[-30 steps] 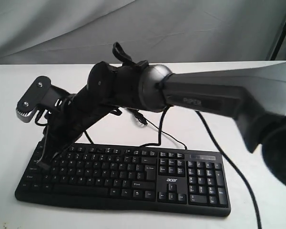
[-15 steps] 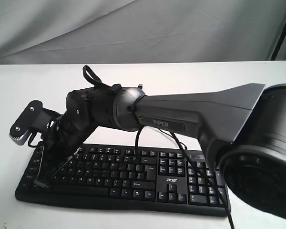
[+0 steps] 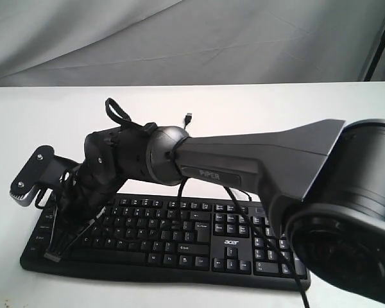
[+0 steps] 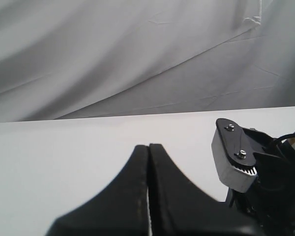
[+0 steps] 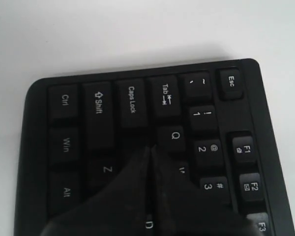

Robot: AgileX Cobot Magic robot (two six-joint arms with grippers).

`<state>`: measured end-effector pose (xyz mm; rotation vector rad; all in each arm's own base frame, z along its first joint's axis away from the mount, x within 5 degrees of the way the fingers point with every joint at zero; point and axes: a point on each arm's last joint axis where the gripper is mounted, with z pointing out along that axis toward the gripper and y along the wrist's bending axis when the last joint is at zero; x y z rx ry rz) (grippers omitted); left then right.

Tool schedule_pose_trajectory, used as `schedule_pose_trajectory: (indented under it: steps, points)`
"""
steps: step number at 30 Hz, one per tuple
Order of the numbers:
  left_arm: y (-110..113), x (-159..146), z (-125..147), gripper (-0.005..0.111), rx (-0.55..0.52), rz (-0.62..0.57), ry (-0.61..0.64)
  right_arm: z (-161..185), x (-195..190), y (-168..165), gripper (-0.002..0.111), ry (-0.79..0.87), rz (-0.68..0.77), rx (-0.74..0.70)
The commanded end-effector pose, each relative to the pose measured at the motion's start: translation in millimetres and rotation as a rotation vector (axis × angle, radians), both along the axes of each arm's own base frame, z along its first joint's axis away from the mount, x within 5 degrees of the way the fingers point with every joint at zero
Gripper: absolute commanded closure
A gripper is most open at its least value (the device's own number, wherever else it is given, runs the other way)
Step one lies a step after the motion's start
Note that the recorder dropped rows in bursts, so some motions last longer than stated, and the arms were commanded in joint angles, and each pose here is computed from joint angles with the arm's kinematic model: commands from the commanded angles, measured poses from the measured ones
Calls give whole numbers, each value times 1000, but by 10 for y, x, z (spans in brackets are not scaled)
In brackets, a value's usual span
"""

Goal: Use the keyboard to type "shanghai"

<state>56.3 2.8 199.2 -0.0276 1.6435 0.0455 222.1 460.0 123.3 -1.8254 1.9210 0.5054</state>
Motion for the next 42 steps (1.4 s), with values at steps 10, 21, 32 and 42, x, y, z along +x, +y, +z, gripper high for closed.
schedule_pose_trajectory:
  steps: [10, 21, 32, 42]
  points:
    - [-4, -1, 1, 107, -2, -6, -7, -57, -10, -6, 108, 14, 9, -27]
    - [-4, -1, 1, 107, -2, -6, -7, 380, -26, -152, 108, -34, 25, -13]
    - [-4, -1, 1, 107, -2, -6, -7, 178, -73, -789, 108, -16, -138, 20]
    - [-4, -1, 1, 107, -2, -6, -7, 38, -63, -791, 108, 1, -146, -4]
